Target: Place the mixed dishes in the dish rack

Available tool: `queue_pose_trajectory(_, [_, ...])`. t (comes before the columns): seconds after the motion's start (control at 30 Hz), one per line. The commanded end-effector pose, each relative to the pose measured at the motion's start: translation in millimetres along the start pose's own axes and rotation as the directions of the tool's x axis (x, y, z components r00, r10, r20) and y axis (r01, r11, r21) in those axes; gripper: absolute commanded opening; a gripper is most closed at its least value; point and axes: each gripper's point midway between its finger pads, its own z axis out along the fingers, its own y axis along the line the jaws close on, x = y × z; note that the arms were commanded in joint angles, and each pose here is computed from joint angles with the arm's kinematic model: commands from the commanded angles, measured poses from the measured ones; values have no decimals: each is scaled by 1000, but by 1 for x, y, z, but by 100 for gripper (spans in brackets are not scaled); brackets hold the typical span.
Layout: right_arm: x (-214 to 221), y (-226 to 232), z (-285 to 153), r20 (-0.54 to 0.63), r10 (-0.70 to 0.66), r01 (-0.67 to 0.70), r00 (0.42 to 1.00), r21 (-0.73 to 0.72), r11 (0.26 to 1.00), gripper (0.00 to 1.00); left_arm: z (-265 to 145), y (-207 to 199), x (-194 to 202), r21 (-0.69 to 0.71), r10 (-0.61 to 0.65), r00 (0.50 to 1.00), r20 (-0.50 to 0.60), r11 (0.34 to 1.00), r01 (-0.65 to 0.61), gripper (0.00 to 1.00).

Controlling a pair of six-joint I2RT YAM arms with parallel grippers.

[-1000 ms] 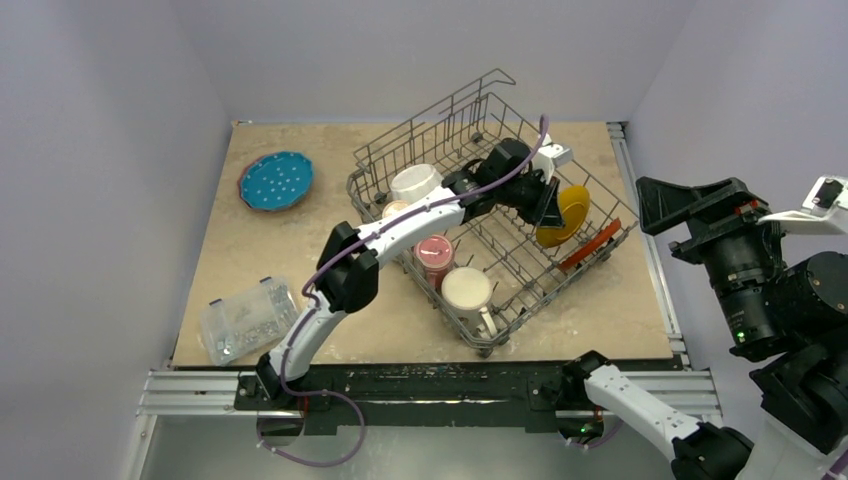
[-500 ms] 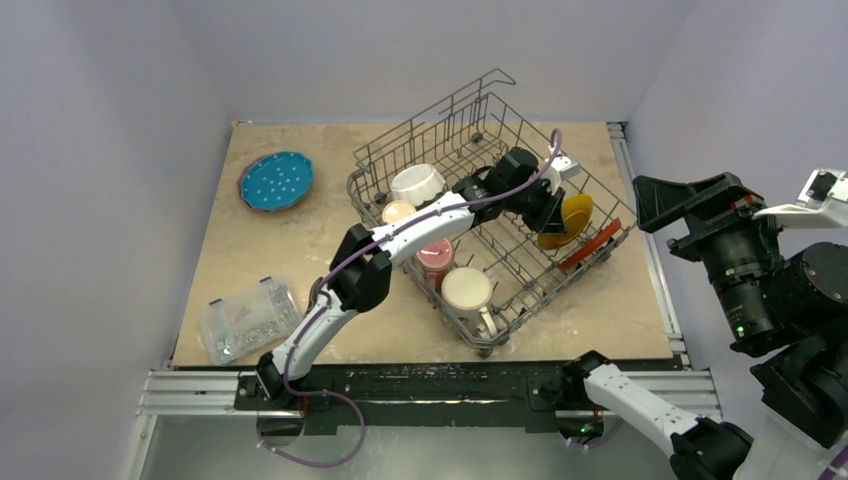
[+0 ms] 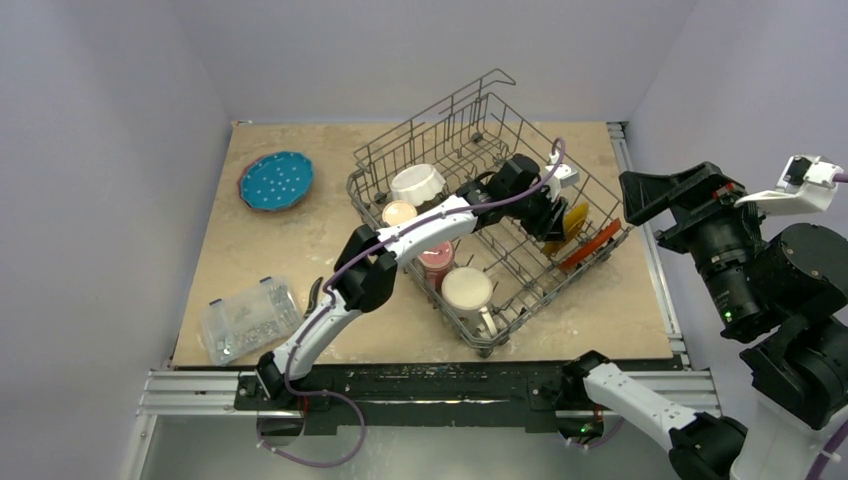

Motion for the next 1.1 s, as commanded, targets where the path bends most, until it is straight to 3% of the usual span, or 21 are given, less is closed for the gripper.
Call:
queue_pose_trajectory(0.0, [0,3,-1,6,24,-24,1000,-20,1000,98,-26,-19,-43,0,51,996,79,999,-52,46])
queue_pose_trajectory(0.2, [2,0,-4,30,51,-50,998,-36,998,98,-72,-50,-65,-1,78,994,78,997,-78,64])
queue_pose_trajectory(0.43, [23,6,14,50,82,-77,995,-100,992,98,-181,-69,-84,-100,61,996,71,994,-54,78])
queue_pose_trajectory(0.57, [45,20,37,27,106,-101,994,-160,982,98,-262,-65,-73,-262,64,996,69,964,-44,79])
queue_pose_trajectory(0.63, [56,29,48,2,114,-111,993,-196,974,98,-305,-55,-57,-402,67,996,51,915,-41,79])
queue_pose_trajectory(0.73, [69,42,63,-32,115,-119,993,-234,965,98,-375,-28,-19,-662,52,999,4,748,-36,80])
queue_pose_trajectory(0.77, [72,45,67,-40,116,-123,992,-242,962,98,-399,-15,-3,-754,30,999,-12,656,-29,82])
queue_pose_trajectory(0.83, [77,49,74,-58,116,-126,992,-248,961,98,-450,14,34,-912,-61,998,-15,410,12,87])
queue_pose_trajectory(0.93, [83,53,78,-81,109,-127,991,-261,957,98,-514,39,91,-987,-221,972,77,125,106,90])
queue_pose_trajectory(1.0, [83,54,77,-86,103,-122,991,-261,958,98,-537,51,113,-979,-270,946,182,35,199,90])
queue_pose_trajectory(1.07, [82,52,77,-86,89,-108,992,-255,961,98,-547,67,126,-969,-281,930,238,-8,245,90])
